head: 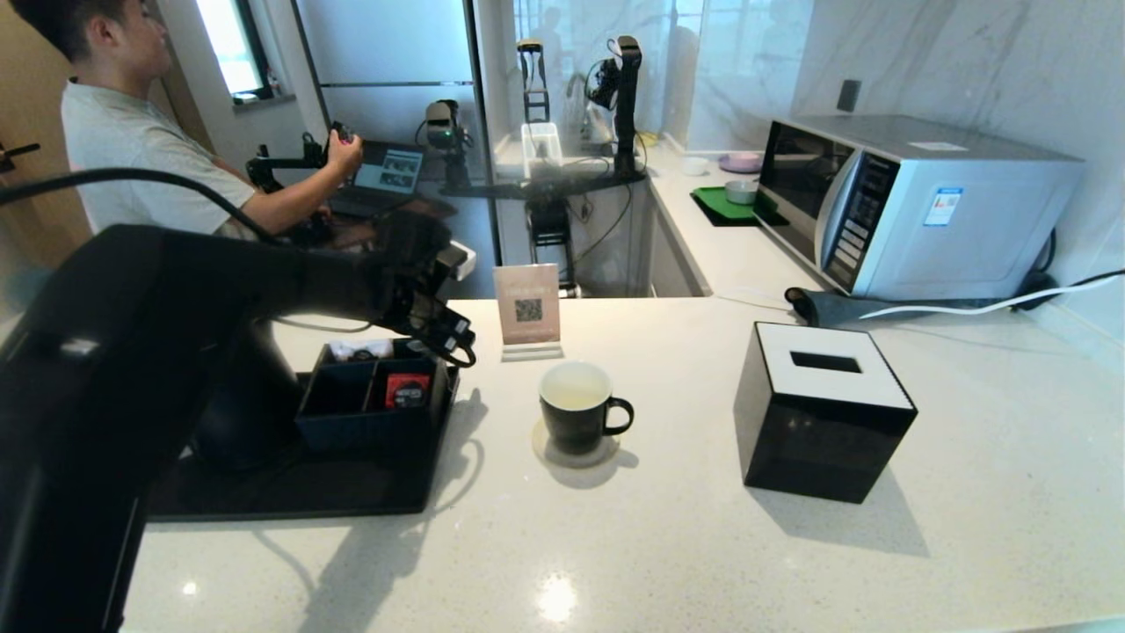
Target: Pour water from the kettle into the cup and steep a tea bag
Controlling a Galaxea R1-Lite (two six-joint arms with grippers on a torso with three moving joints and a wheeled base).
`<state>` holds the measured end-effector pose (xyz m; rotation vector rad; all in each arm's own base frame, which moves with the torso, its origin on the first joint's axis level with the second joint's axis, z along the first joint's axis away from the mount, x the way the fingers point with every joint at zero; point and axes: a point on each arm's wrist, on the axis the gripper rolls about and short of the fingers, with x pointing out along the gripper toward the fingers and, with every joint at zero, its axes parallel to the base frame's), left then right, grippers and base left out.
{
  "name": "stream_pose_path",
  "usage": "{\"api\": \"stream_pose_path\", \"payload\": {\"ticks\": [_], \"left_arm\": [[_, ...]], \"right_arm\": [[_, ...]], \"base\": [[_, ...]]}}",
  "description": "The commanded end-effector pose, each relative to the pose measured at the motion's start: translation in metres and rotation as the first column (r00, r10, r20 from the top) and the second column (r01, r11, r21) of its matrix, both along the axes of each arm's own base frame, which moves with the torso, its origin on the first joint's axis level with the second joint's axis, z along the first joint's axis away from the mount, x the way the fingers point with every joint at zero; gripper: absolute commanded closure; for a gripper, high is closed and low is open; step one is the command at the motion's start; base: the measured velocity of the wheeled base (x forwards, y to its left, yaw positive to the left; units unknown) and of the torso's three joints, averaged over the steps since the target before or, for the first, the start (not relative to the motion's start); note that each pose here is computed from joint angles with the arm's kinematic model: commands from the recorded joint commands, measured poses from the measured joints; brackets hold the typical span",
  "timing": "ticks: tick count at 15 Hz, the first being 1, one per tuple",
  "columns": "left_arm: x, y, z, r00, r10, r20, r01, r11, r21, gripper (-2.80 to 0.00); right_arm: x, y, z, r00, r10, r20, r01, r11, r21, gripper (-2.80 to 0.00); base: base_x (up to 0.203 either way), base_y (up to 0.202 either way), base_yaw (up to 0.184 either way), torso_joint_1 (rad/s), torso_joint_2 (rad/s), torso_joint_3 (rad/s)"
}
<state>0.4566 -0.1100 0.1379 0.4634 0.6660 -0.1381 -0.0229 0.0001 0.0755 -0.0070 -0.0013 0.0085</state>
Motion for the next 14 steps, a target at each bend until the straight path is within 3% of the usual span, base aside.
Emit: {"api": "stream_pose_path", "payload": {"ticks": [1,9,10,11,14], "left_arm": [[0.0010,0.0018,-0.0012,1.000,0.005,-0.003,-0.005,1.000,0.003,-2.80],[0.0068,0.0034,-0.0071,1.000,0.010,0.017,-0.010,1.000,-0.001,-2.80],[0.0069,0.0034,-0.0075,1.000,0.010,0.016,-0.010,1.000,0.000,-2.49],[0.0071,0.0033,-0.0085,1.000,0.009,0.014,-0.009,1.000,0.001,0.00],[0.0075,0.0032,-0.0100,1.000,0.010,0.011,-0.010,1.000,0.001,0.00]], "right_arm": [[0.0001,0.0000,0.0000,1.000,0.001,-0.001,-0.001,1.000,-0.001,0.00],[0.0001,0.0000,0.0000,1.000,0.001,-0.001,-0.001,1.000,-0.001,0.00],[0.0001,0.0000,0.0000,1.000,0.001,-0.001,-0.001,1.000,-0.001,0.00],[0.0001,0.0000,0.0000,1.000,0.001,-0.001,-0.001,1.000,-0.001,0.00],[0.0001,0.0000,0.0000,1.000,0.001,-0.001,-0.001,1.000,-0.001,0.00]], "base": [[0.000,0.000,0.000,0.000,0.00,0.000],[0.000,0.000,0.000,0.000,0.00,0.000],[0.000,0.000,0.000,0.000,0.00,0.000],[0.000,0.000,0.000,0.000,0.00,0.000],[0.000,0.000,0.000,0.000,0.00,0.000]]}}
